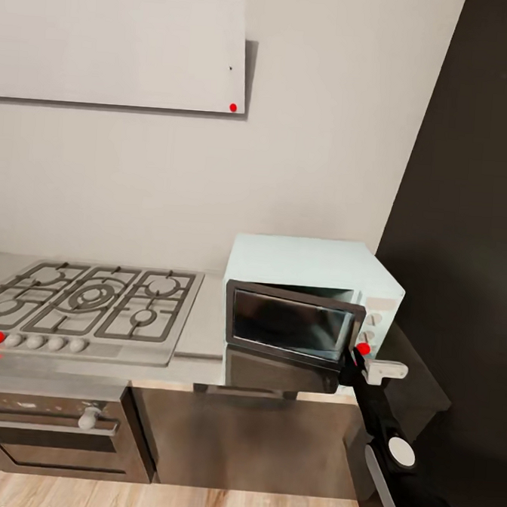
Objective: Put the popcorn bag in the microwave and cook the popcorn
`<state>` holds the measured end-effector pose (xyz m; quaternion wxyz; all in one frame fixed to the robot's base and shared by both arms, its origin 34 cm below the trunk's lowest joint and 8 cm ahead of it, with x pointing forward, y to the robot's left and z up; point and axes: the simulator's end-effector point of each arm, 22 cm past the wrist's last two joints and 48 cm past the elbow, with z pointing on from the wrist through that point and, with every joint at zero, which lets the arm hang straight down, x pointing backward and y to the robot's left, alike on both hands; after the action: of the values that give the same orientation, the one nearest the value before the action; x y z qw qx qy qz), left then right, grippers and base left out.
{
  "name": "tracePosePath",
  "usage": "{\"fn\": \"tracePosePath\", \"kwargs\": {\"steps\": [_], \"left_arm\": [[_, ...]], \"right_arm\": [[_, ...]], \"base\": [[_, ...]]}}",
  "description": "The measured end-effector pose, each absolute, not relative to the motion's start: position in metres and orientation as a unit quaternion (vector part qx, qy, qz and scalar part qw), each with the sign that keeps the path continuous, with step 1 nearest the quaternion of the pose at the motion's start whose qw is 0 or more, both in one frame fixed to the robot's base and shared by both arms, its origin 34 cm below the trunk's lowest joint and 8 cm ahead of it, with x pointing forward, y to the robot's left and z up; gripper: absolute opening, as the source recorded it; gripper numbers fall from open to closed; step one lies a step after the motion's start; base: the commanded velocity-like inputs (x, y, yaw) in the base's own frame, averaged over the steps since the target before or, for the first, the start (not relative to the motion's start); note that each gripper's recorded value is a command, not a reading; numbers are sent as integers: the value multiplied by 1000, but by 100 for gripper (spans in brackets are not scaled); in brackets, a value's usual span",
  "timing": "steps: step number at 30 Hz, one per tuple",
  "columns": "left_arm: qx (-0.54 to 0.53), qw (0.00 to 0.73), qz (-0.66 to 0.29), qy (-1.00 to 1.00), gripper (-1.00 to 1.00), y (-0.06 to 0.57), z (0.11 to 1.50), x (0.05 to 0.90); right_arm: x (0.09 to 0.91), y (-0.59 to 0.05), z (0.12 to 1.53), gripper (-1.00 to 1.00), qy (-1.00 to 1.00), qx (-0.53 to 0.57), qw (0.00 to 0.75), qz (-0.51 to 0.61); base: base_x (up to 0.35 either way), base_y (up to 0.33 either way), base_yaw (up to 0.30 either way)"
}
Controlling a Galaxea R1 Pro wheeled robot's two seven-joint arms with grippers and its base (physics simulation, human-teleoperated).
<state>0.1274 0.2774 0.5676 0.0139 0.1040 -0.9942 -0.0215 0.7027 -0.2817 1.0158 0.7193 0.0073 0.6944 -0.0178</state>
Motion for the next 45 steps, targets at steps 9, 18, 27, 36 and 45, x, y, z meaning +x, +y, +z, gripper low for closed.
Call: {"fn": "tracePosePath", "kwargs": {"steps": [9, 18, 27, 36, 45], "left_arm": [[104, 14, -21, -994, 100, 277, 568, 127], [104, 14, -21, -994, 100, 277, 568, 127], [103, 14, -21, -994, 100, 277, 568, 127], [103, 14, -21, -994, 100, 277, 568, 127], [103, 14, -21, -994, 100, 277, 568, 127]], "right_arm": [[703, -276, 1016, -100, 694, 3, 719, -14], [703, -267, 1016, -100, 694, -5, 720, -8], [703, -261, 1016, -100, 694, -9, 720, -5], [702, -258, 1016, -100, 692, -12, 721, -3], [701, -251, 1016, -100, 691, -17, 722, -2]], "base": [[-93, 0, 0], [-113, 0, 0], [-63, 0, 0], [-20, 0, 0], [-57, 0, 0]]}}
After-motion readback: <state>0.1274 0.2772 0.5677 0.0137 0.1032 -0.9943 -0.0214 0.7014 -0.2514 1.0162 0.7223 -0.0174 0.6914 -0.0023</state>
